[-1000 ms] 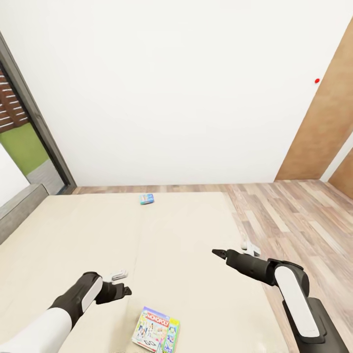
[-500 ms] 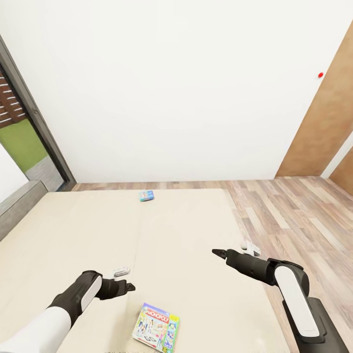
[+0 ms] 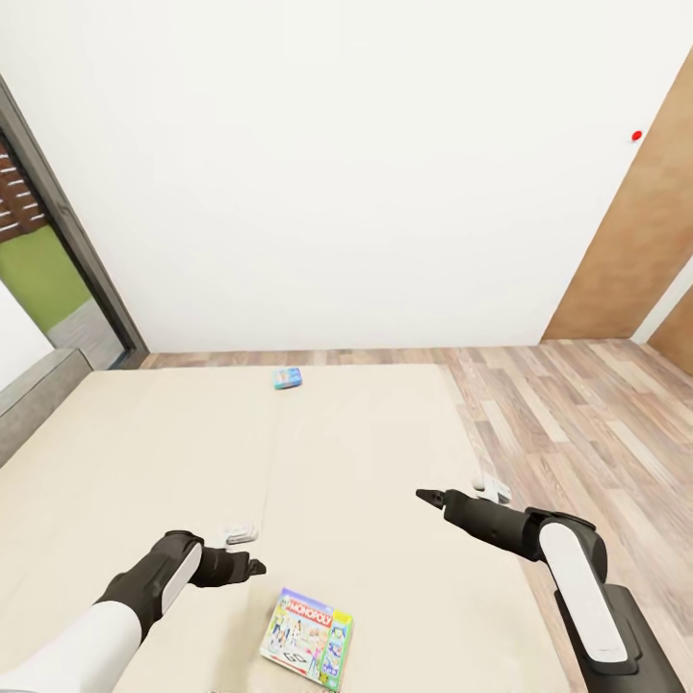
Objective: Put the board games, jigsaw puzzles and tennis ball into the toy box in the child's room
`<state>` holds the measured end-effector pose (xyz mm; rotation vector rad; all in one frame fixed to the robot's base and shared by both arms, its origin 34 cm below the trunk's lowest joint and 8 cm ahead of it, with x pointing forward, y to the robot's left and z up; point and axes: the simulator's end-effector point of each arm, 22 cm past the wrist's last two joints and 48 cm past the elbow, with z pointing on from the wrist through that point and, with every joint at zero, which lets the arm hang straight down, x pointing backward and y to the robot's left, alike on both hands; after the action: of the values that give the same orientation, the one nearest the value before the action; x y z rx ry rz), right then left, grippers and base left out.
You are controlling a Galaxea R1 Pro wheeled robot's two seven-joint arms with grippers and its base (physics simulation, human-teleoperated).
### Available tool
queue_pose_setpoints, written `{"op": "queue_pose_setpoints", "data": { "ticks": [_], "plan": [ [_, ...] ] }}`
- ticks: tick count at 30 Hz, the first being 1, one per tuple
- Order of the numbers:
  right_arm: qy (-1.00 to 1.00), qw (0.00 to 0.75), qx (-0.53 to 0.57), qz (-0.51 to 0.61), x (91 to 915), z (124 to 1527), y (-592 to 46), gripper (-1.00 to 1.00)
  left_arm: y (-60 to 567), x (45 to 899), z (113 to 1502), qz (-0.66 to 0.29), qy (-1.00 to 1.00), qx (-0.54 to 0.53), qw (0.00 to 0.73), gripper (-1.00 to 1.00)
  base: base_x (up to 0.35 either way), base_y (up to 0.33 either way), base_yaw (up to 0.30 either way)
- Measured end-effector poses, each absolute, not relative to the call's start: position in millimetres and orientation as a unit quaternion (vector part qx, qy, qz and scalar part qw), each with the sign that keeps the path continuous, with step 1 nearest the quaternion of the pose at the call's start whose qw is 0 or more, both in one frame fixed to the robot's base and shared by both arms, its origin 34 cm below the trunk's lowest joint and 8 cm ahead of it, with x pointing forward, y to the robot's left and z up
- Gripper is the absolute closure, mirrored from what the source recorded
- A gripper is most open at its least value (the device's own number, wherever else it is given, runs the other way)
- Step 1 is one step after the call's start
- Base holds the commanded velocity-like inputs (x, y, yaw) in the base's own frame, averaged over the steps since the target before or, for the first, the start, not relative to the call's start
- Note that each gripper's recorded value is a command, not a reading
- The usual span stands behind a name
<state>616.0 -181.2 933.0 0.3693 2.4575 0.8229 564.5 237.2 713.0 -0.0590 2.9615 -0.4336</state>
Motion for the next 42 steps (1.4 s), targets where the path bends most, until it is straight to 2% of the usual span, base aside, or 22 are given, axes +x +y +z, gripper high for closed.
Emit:
{"op": "queue_pose_setpoints", "data": {
  "ticks": [6, 13, 17, 42],
  "plan": [
    [0.895, 0.259, 0.132, 0.338, 615.9, 938.8, -171.0, -1.00, 235.8, 561.3, 709.1, -0.148, 0.986, -0.019, 0.069, -1.00, 0.000, 0.000, 0.000],
    [0.817, 0.283, 0.109, 0.490, 616.3, 997.3, -151.5, -1.00, 217.9, 559.0, 712.6, -0.199, 0.978, -0.017, 0.065, -1.00, 0.000, 0.000, 0.000],
    [0.785, 0.292, 0.093, 0.538, 613.3, 1019.7, -148.0, -1.00, 204.2, 558.0, 717.2, -0.235, 0.970, -0.014, 0.064, -1.00, 0.000, 0.000, 0.000],
    [0.770, 0.296, 0.109, 0.554, 618.8, 1015.3, -162.6, -1.00, 197.2, 577.3, 723.7, -0.258, 0.962, -0.001, 0.085, -1.00, 0.000, 0.000, 0.000]
  ]
}}
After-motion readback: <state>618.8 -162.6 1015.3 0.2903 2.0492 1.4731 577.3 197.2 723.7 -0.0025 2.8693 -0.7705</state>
